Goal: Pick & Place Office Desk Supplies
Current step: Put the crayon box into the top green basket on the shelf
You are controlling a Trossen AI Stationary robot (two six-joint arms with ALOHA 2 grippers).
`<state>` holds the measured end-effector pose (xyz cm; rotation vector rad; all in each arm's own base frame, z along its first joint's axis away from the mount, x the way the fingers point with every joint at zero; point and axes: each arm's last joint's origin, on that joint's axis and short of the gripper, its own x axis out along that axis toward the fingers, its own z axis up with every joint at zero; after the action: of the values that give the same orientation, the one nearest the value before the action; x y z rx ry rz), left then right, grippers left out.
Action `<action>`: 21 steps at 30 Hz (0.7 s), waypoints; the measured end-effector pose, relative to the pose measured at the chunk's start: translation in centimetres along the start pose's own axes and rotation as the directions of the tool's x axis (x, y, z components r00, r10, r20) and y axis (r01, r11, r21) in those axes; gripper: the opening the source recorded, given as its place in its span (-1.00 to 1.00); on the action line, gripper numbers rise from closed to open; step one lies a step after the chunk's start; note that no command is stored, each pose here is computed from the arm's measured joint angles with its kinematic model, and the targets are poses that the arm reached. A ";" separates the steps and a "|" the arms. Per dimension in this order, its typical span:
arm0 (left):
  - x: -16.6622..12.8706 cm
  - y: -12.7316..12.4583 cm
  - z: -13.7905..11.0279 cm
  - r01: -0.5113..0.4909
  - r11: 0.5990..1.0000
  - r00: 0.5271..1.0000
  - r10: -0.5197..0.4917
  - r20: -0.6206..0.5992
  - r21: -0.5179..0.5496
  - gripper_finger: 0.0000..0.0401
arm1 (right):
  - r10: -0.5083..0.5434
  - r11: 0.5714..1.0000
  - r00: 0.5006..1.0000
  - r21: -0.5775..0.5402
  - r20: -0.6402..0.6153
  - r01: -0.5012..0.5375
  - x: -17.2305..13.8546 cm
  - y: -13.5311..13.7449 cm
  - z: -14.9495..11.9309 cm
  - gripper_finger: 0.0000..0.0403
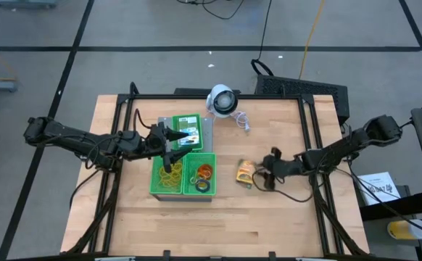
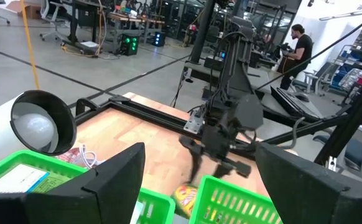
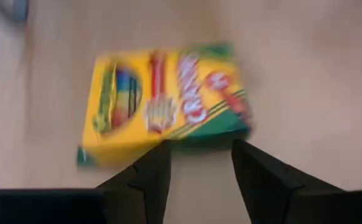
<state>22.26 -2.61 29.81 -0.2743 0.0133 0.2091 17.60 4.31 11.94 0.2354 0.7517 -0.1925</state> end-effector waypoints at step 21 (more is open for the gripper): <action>0.2 0.6 0.2 -0.030 0.999 0.999 0.030 0.011 -0.017 0.55 | 0.153 0.941 0.962 -0.329 0.225 -0.073 -0.4 5.2 6.2 0.00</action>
<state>22.33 -1.92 29.83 -0.2900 0.0050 0.2404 22.71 7.55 17.33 -0.0540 0.5085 0.0123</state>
